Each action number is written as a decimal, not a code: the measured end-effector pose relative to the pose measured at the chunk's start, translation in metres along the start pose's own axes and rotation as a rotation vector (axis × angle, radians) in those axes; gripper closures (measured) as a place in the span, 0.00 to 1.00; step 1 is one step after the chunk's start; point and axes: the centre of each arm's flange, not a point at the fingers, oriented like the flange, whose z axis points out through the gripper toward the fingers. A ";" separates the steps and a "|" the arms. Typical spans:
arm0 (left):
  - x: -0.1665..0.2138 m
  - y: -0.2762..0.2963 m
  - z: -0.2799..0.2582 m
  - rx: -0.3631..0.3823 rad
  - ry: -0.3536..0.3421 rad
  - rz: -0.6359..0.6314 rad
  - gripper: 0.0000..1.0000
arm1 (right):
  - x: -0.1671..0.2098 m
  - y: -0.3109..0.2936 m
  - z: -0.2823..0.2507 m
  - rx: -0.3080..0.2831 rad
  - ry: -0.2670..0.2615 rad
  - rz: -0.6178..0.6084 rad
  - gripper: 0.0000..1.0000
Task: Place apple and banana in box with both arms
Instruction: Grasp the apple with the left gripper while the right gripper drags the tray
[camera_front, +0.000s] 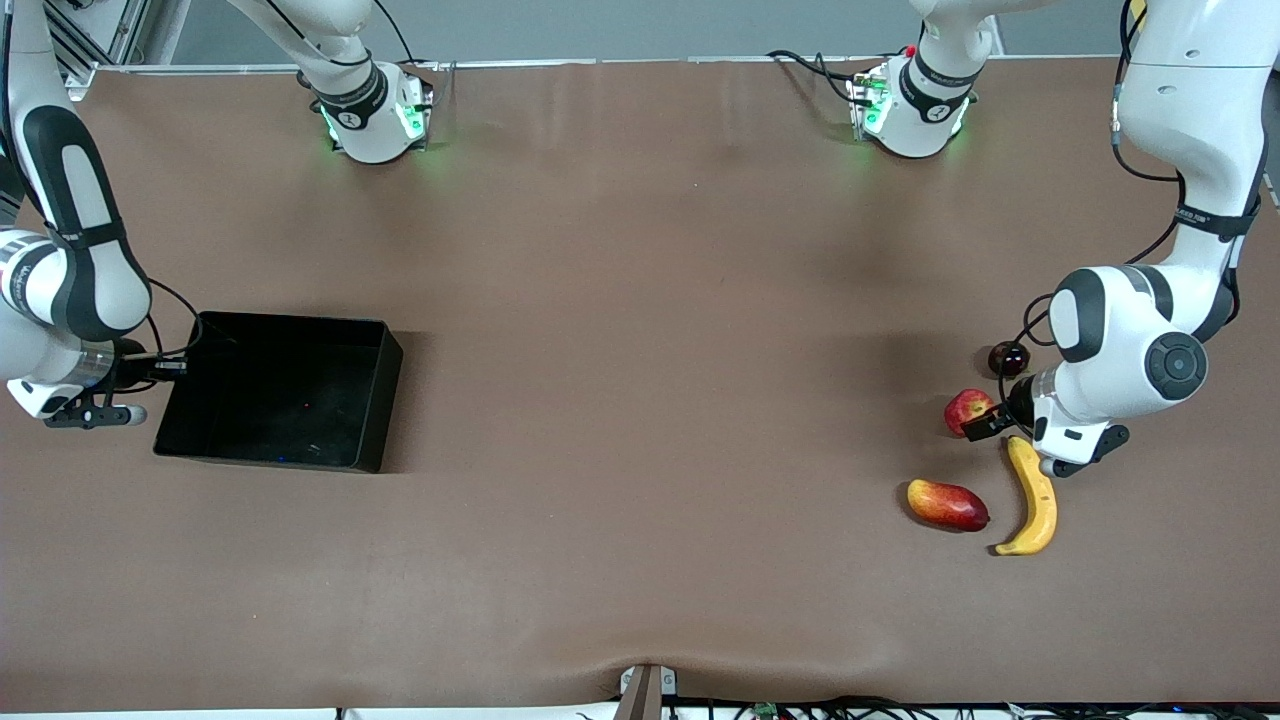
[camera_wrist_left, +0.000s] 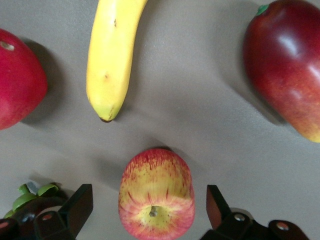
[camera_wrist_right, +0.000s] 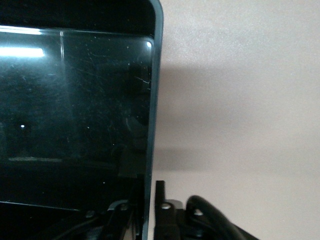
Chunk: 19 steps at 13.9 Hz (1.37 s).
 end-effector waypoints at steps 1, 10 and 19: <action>0.000 0.000 0.005 0.002 -0.006 -0.001 0.00 | 0.001 -0.001 -0.002 0.011 0.005 0.007 0.94; 0.003 0.003 0.016 -0.005 0.000 -0.001 0.33 | 0.016 -0.052 -0.066 0.199 -0.102 -0.015 0.94; -0.012 0.033 -0.128 -0.005 0.050 -0.020 0.33 | 0.033 -0.265 -0.086 0.245 -0.174 -0.029 0.94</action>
